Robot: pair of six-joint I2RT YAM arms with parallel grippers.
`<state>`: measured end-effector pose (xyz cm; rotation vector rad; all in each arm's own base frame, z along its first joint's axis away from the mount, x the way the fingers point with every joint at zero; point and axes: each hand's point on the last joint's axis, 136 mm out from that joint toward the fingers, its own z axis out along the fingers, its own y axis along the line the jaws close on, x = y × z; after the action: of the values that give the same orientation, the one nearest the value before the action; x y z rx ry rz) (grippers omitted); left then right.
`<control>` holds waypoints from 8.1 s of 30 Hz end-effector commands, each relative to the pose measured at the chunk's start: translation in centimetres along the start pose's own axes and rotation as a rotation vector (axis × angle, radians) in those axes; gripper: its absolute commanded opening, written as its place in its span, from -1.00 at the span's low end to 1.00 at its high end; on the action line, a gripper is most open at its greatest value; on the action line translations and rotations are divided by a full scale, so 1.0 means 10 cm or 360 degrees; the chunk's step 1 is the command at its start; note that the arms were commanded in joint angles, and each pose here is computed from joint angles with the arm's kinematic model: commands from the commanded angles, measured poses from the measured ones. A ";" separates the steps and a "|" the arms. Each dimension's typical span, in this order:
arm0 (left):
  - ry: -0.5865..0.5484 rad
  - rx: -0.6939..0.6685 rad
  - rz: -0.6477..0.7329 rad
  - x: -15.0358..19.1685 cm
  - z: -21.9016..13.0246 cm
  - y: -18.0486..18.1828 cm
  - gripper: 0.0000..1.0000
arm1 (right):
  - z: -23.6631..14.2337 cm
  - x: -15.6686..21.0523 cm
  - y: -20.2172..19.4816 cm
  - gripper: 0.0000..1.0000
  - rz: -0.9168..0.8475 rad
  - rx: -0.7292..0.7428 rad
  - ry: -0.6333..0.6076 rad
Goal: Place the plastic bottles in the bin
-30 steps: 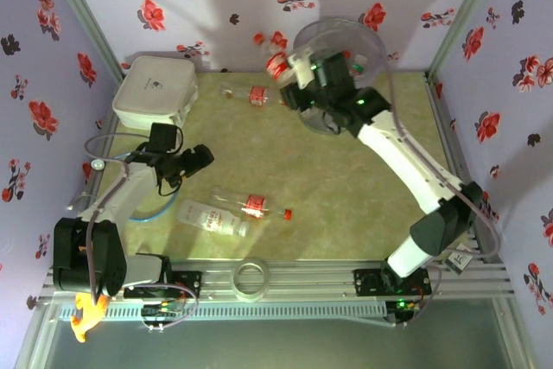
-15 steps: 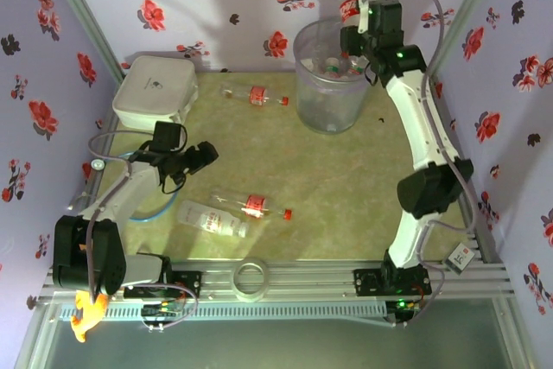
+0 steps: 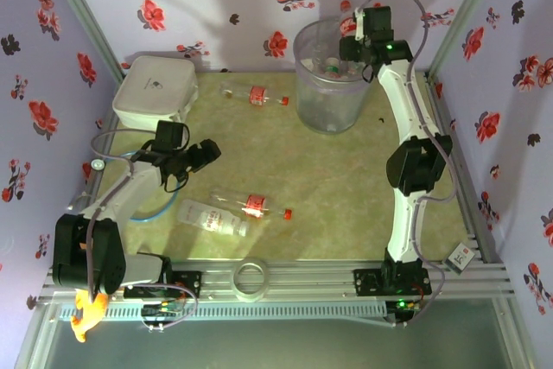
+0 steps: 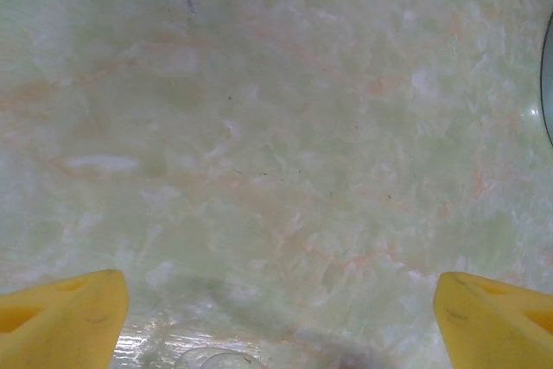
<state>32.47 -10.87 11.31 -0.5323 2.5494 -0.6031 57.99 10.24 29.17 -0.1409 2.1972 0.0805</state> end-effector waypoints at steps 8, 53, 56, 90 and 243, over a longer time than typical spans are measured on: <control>0.0011 0.0023 0.0003 0.00 0.06 -0.07 0.84 | -0.16 -0.03 0.05 0.78 -0.0020 -0.0049 -0.0018; 0.0212 -0.0031 0.0729 0.26 -0.13 -0.47 0.99 | -0.65 -0.69 0.16 0.54 0.0037 -0.0143 -0.0311; 0.0292 -0.0040 0.0982 0.42 -0.23 -0.58 0.99 | -0.90 -0.67 0.19 0.56 0.0033 -0.0175 -0.0332; 0.1377 0.0082 0.2791 1.98 0.02 -0.72 0.85 | -1.62 1.08 0.04 0.56 0.0245 -0.0192 -0.0089; -0.0100 0.0411 -0.0082 -0.01 -0.69 -0.47 0.99 | -0.52 -0.64 0.56 -0.14 -0.0069 -0.0375 -0.0474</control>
<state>31.48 -13.49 19.41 -0.5410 2.3040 -0.9964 55.62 15.35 35.97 -0.2400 1.9371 0.3547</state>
